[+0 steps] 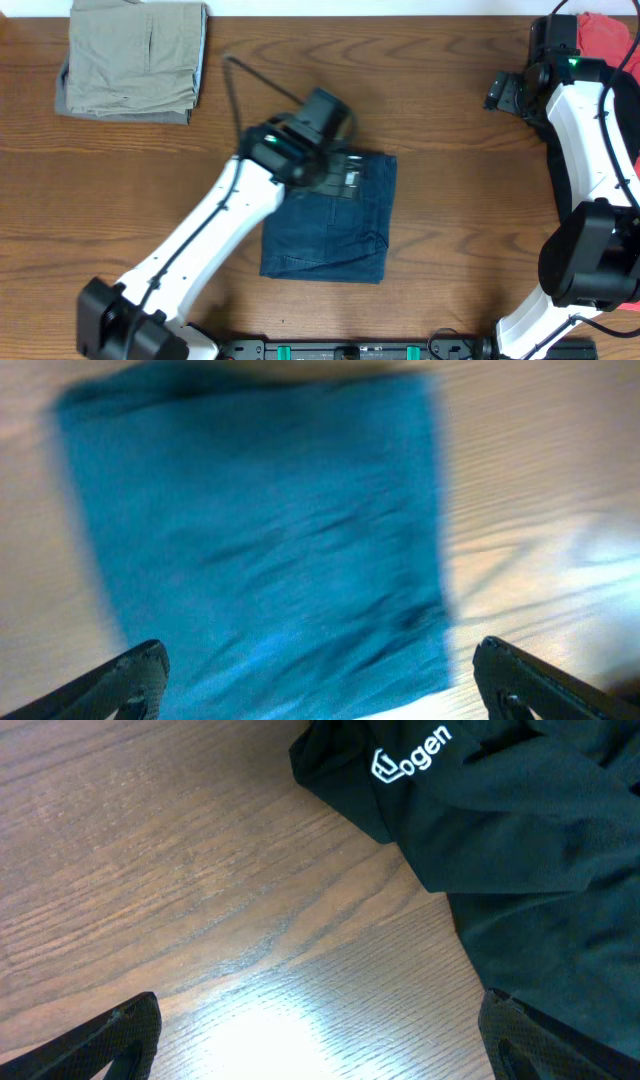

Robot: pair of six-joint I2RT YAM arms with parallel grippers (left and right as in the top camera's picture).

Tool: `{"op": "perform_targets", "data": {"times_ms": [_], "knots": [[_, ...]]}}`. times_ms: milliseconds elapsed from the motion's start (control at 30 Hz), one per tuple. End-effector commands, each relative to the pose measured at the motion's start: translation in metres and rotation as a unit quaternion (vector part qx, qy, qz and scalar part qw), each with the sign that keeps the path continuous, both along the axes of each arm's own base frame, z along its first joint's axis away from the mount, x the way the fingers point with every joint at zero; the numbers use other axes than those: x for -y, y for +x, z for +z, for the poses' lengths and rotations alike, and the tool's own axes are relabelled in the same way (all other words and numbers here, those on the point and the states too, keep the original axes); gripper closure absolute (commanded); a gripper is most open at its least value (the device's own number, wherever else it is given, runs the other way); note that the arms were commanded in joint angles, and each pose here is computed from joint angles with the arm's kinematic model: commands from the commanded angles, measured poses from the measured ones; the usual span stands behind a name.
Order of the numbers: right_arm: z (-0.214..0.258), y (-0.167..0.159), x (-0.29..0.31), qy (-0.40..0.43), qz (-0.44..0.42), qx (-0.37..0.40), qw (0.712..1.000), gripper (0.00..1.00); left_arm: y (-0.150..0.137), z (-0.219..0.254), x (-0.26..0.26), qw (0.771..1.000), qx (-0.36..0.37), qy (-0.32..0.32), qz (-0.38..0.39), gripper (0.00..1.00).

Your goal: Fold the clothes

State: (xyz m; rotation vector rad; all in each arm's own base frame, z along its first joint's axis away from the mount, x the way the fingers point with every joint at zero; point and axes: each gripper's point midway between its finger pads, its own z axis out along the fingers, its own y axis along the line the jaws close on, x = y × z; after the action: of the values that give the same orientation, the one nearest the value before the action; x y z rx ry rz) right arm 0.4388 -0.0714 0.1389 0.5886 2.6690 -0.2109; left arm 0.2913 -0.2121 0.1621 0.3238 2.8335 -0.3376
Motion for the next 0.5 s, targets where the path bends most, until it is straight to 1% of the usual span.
{"op": "perform_targets", "data": {"times_ms": [0, 100, 167, 233, 367, 467], "knots": [[-0.001, 0.001, 0.002, -0.002, -0.008, 0.001, 1.000, 0.01, 0.009, -0.003, -0.057, 0.996, -0.006, 0.065, 0.057, 0.02], [-0.001, 0.001, 0.002, -0.002, -0.008, 0.001, 1.000, 0.01, 0.009, -0.009, -0.099, 0.990, -0.042, 0.083, 0.109, 0.02], [0.000, 0.001, 0.002, -0.002, -0.008, 0.001, 1.000, 0.01, 0.014, -0.011, -0.125, 0.984, -0.055, 0.079, 0.150, 0.02], [-0.001, 0.001, 0.002, -0.002, -0.008, 0.001, 1.000, 0.01, 0.020, -0.014, -0.141, 0.982, -0.064, 0.051, 0.168, 0.02], [-0.001, 0.001, 0.002, -0.002, -0.008, 0.001, 1.000, 0.01, 0.027, -0.017, -0.151, 0.983, -0.078, -0.045, 0.157, 0.02], [-0.001, 0.001, 0.002, -0.002, -0.008, 0.001, 1.000, 0.01, 0.026, -0.024, -0.162, 0.979, -0.093, -0.075, 0.164, 0.02]]}}
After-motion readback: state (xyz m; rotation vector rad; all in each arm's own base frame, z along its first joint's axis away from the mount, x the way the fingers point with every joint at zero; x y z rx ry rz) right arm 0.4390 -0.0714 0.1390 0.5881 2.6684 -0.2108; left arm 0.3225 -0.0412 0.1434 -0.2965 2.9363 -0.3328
